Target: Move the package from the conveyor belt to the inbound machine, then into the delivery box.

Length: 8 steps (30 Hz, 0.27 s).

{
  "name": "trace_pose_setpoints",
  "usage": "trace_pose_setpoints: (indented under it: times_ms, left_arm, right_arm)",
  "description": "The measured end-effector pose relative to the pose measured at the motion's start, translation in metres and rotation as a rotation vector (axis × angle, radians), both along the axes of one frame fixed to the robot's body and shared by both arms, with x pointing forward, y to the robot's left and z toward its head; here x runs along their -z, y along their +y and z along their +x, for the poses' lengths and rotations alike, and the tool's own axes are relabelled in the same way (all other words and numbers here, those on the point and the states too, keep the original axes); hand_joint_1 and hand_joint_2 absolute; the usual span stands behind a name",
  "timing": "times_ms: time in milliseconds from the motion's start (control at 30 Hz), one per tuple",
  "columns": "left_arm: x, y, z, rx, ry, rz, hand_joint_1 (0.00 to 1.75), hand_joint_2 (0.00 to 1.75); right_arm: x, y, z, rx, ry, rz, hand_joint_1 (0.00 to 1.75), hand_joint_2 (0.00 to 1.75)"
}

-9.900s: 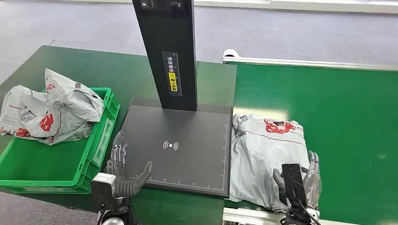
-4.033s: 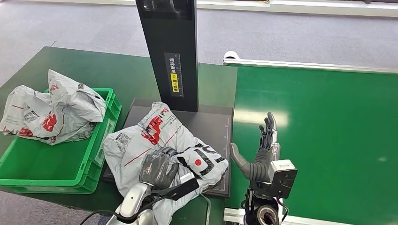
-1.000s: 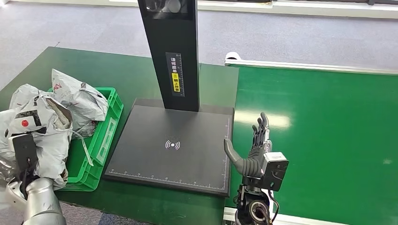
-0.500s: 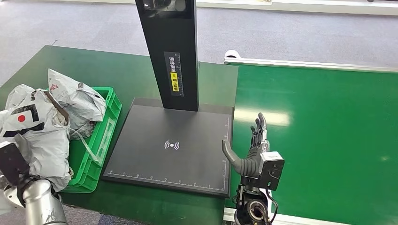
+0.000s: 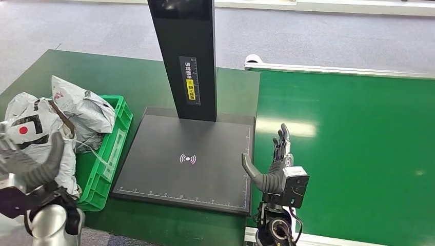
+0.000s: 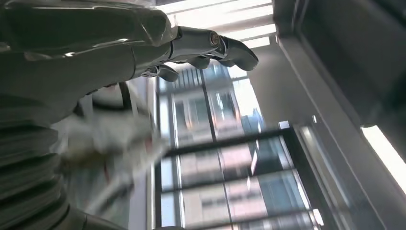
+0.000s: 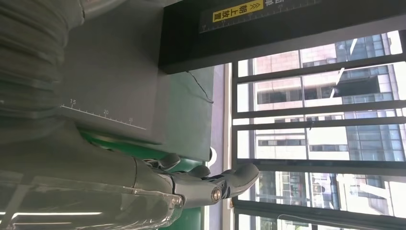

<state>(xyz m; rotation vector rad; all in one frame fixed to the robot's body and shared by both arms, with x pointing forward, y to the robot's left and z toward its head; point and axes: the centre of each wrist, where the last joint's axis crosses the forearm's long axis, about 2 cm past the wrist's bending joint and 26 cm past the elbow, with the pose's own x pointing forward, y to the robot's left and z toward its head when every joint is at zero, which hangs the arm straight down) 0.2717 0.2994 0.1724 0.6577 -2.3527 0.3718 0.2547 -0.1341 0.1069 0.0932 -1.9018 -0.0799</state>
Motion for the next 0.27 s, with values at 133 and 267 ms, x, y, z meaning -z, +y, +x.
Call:
trace_pose_setpoints:
  times_ms: [133,267]
  left_arm:
    - [0.015,-0.05,-0.026,0.223,0.106,-0.057,0.0,1.75]
    - [0.041,-0.085,-0.05,0.331,0.242,-0.176,0.0,1.75]
  right_arm:
    - [0.007,-0.003,-0.008,0.018,0.019,-0.065,0.0,1.75]
    - [0.017,-0.006,-0.02,0.043,0.036,-0.142,0.0,1.75]
